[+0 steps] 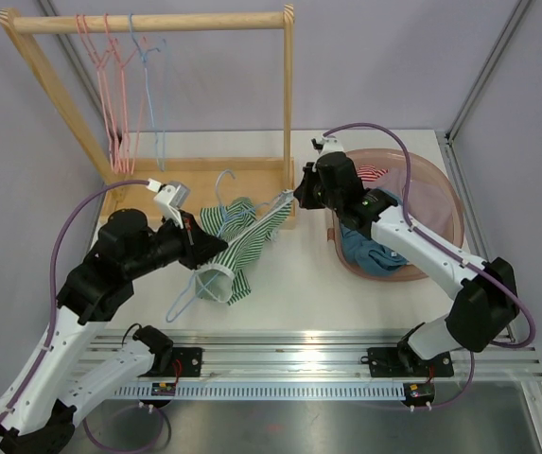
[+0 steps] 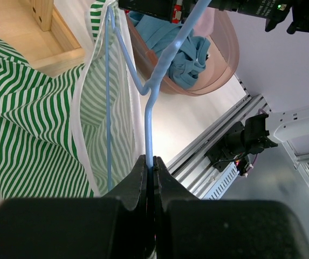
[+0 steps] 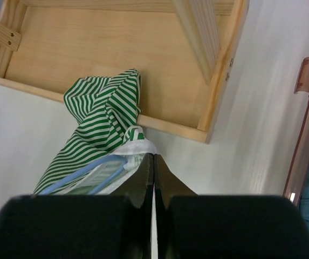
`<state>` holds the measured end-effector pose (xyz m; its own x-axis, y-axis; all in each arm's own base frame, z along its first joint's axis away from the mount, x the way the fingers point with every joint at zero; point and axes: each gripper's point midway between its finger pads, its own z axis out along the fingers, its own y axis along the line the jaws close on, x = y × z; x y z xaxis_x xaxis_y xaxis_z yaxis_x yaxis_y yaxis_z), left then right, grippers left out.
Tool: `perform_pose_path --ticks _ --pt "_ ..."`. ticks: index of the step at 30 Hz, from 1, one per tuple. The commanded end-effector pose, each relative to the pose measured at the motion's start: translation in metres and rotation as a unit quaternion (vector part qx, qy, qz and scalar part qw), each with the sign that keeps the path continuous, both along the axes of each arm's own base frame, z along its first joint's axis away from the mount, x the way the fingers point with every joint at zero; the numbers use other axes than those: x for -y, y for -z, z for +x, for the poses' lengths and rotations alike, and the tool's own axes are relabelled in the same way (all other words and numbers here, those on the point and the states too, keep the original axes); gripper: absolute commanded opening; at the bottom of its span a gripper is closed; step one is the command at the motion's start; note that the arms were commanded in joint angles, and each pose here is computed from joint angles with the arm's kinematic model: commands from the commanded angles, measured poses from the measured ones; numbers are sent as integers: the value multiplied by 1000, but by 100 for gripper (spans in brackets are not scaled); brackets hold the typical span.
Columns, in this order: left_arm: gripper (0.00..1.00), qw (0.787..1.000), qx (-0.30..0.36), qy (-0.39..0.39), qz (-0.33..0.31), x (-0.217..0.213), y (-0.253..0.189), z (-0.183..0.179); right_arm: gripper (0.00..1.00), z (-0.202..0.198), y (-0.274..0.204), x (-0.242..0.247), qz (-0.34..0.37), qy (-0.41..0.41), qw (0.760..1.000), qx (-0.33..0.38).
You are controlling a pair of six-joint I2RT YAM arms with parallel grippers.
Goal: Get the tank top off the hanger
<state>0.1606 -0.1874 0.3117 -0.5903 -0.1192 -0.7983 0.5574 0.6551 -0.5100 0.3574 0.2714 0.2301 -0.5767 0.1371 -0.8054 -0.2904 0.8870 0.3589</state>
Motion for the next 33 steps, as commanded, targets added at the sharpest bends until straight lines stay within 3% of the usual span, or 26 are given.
perform_pose_path --ticks 1,5,9,12,13,15,16,18,19,21,25,27,28,31,32,33 --pt "0 996 60 35 -52 8 -48 -11 0 19 -2 23 -33 46 998 10" --pt "0 990 95 42 -91 16 -79 -5 0 -1 -32 3 35 -17 999 25" --pt "0 979 130 75 -139 30 -116 -5 0 -14 -70 4 57 -36 997 46" --pt "0 957 201 77 -193 36 -156 0 0 -39 -114 -7 106 -96 987 66" --pt "0 940 251 78 -216 35 -179 0 0 -54 -126 -16 128 -137 980 67" --pt "0 926 291 56 -235 34 -195 9 0 -75 -158 -17 165 -172 967 90" --pt "0 904 338 51 -257 31 -216 7 0 -91 -174 -21 186 -205 956 93" --pt "0 889 370 29 -269 31 -221 19 0 -112 -200 -18 208 -236 943 110" --pt "0 863 416 24 -285 28 -238 15 0 -129 -219 -21 222 -273 929 118" --pt "0 841 459 1 -287 28 -248 27 0 -149 -245 -18 239 -304 913 130" --pt "0 815 498 -80 -284 18 -257 56 0 -171 -255 -17 240 -341 900 129" --pt "0 786 533 -110 -293 10 -265 59 0 -177 -243 -22 232 -356 898 113" --pt "0 788 535 -119 -282 14 -259 70 0 -188 -239 -29 231 -377 891 106" --pt "0 804 501 -174 -269 1 -258 88 0 -190 -205 -45 193 -365 906 89" --pt "0 814 487 -178 -262 0 -256 90 0 -189 -194 -48 181 -360 912 82" --pt "0 839 459 -178 -230 5 -239 99 0 -180 -174 -50 160 -337 925 73"
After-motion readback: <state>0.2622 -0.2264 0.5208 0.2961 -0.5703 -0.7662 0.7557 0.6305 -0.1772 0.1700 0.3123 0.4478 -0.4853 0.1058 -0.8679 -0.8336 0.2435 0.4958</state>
